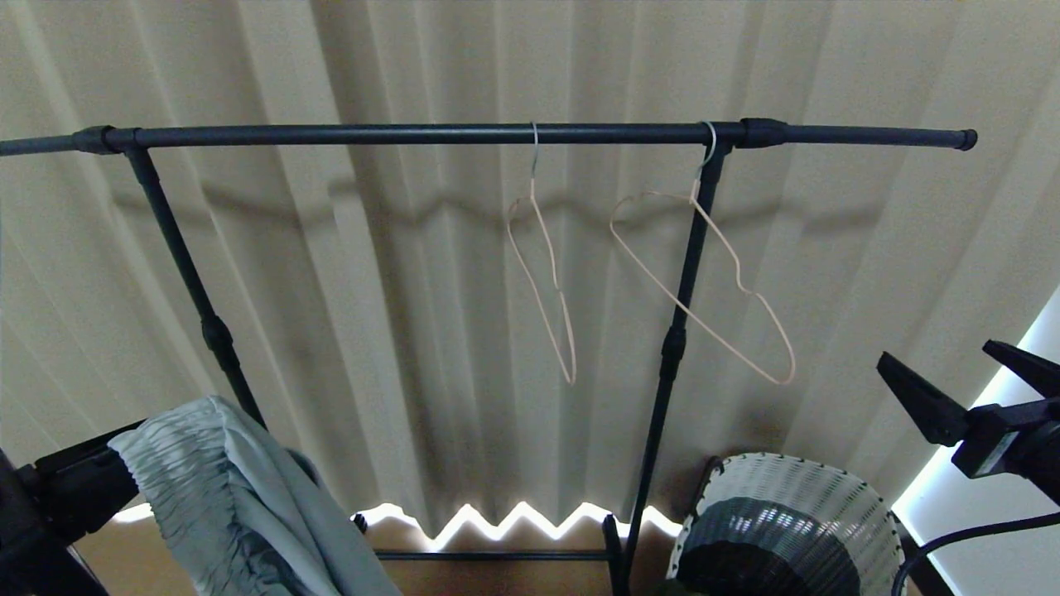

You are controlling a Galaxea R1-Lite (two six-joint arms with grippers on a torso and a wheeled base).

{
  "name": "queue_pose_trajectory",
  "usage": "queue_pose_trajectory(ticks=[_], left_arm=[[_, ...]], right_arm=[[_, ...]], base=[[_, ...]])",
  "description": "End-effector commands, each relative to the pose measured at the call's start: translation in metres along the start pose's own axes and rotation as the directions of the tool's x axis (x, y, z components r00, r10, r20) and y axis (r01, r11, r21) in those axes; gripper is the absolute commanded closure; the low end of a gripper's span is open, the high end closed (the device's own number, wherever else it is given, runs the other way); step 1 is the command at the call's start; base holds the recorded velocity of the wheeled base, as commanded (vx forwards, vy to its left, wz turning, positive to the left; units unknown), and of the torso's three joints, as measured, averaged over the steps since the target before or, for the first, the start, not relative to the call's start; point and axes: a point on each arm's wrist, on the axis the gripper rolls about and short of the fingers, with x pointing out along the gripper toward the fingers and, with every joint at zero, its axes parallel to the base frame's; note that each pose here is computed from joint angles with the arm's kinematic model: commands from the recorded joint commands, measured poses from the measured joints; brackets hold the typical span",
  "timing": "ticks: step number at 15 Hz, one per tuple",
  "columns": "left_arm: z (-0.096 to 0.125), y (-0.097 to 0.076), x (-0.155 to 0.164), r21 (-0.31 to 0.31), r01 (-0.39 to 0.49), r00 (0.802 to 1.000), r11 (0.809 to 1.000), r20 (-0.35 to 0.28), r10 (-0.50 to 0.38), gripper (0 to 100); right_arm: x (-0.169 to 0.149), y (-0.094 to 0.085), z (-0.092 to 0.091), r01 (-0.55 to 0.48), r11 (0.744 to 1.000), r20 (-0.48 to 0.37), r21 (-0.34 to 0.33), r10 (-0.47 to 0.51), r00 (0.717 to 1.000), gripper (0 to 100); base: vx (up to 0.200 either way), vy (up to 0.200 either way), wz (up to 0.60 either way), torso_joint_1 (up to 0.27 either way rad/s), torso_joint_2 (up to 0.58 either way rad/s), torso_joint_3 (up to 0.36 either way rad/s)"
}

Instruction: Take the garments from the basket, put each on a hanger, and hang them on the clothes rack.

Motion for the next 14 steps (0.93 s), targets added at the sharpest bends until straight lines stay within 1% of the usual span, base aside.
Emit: queue_pose_trajectory(ticks=[1,2,4,5,8,9,10,12,14], left_arm=[[0.0,0.0,-0.001,0.002,0.001,1.0,1.0,0.005,-0.001,100],[0.001,0.0,-0.002,0.001,0.002,1.0,1.0,0.011,-0.002,100],[0.001,-0.001,-0.002,0.003,0.002,1.0,1.0,0.014,-0.002,100],[0.002,-0.001,-0.005,0.005,0.004,1.0,1.0,0.024,-0.004,100],[0.003,-0.001,-0.006,0.006,0.004,0.999,1.0,0.032,-0.004,100],[0.003,-0.001,-0.006,0.006,0.004,0.999,1.0,0.032,-0.004,100],[0.002,-0.001,-0.006,0.007,0.004,1.0,1.0,0.027,-0.004,100],[0.002,-0.001,-0.006,0.007,0.004,1.0,1.0,0.029,-0.004,100],[0.002,-0.001,-0.006,0.007,0.004,1.0,1.0,0.027,-0.004,100]], right_arm=[[-0.007,-0.002,0.02,-0.006,1.0,0.094,0.011,0.005,0.996,0],[-0.007,-0.002,0.026,-0.007,1.0,0.084,0.009,0.007,0.996,0],[-0.007,-0.002,0.032,-0.015,1.0,0.054,0.006,0.015,0.998,0],[-0.01,-0.003,0.039,-0.035,0.999,0.05,0.006,0.035,0.998,0],[-0.009,-0.002,0.045,-0.061,0.998,0.047,0.004,0.061,0.997,0],[-0.006,-0.002,0.05,-0.061,0.998,0.055,0.005,0.061,0.997,0],[-0.002,-0.003,0.052,-0.051,0.999,0.033,0.001,0.051,0.998,0],[0.005,-0.009,0.062,-0.012,1.0,-0.039,-0.008,0.011,0.999,0],[0.015,-0.014,0.079,-0.014,1.0,-0.164,-0.014,0.012,0.986,0]], base=[[0.0,0.2,0.0,0.007,0.0,0.002],[0.0,0.2,0.0,0.002,0.0,0.002],[0.0,0.2,0.0,-0.002,0.0,0.005],[0.0,0.2,0.0,0.017,0.0,0.002],[0.0,0.2,0.0,0.006,0.0,-0.002],[0.0,0.0,0.0,0.0,0.0,0.0],[0.0,0.0,0.0,0.0,0.0,0.0],[0.0,0.0,0.0,0.0,0.0,0.0],[0.0,0.0,0.0,0.0,0.0,0.0]])
